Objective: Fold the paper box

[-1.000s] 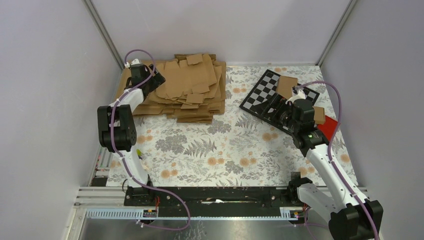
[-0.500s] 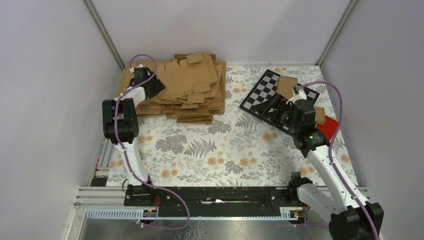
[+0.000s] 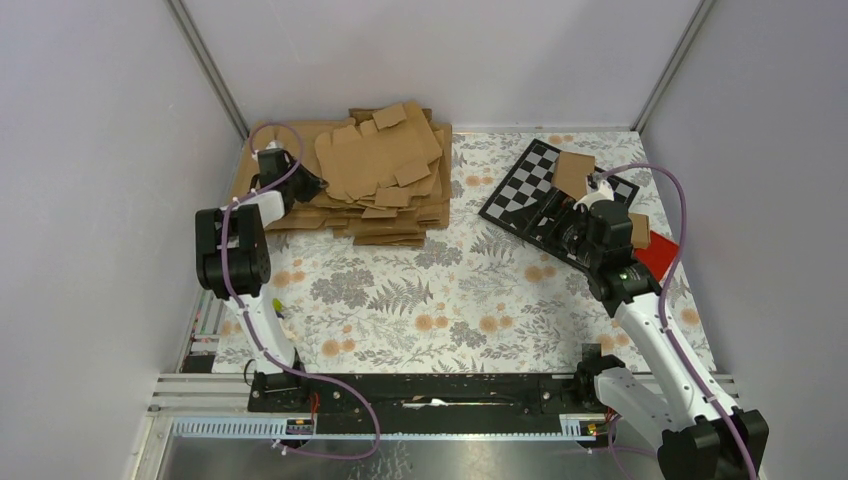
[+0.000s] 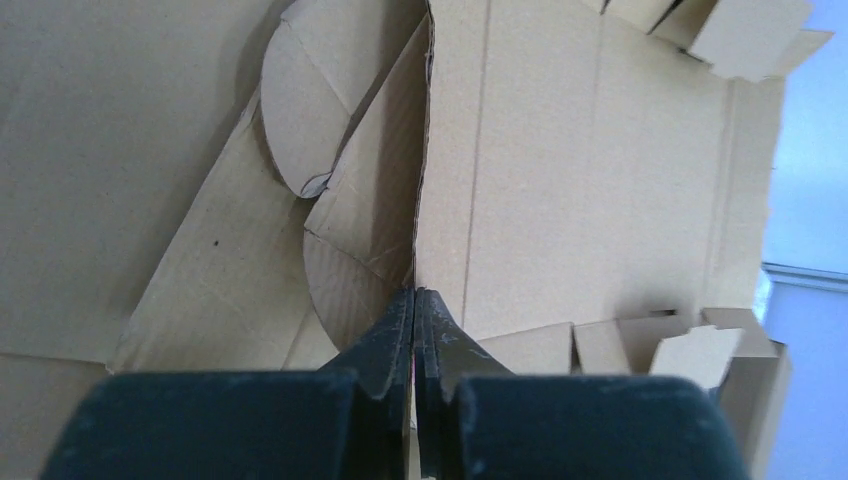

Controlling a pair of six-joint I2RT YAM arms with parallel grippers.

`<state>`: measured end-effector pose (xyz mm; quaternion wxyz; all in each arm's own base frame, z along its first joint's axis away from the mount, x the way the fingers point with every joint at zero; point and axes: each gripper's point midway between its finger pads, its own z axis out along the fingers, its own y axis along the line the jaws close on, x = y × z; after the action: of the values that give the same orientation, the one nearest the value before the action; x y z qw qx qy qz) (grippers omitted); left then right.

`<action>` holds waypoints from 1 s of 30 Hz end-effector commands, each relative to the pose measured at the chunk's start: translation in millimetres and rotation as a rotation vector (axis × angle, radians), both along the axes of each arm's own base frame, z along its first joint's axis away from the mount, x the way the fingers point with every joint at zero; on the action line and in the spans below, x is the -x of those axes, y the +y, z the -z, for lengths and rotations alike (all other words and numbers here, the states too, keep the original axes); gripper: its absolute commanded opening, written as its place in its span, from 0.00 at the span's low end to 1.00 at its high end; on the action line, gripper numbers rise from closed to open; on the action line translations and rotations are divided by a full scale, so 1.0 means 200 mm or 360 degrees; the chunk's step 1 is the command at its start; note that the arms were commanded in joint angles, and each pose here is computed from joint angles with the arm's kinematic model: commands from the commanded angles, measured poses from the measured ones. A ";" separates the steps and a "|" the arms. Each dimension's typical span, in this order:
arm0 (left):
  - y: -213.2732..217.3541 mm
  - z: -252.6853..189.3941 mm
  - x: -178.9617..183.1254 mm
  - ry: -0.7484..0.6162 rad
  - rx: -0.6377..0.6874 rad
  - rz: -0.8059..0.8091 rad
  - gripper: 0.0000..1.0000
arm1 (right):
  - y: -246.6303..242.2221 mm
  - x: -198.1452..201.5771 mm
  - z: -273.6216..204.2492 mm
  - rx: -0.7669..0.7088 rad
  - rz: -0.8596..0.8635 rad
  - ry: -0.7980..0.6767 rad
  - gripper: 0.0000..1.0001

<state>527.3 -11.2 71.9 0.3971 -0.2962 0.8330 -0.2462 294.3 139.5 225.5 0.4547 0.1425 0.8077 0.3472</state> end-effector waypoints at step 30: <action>-0.91 -0.96 0.80 -0.0420 0.0397 0.0843 0.00 | 0.13 0.02 -0.03 -0.0092 -0.0208 0.0089 1.00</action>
<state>397.6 -186.3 261.1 0.4038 -0.1174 0.7756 -0.4708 287.6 157.0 218.8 0.4031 0.1264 0.8227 0.3805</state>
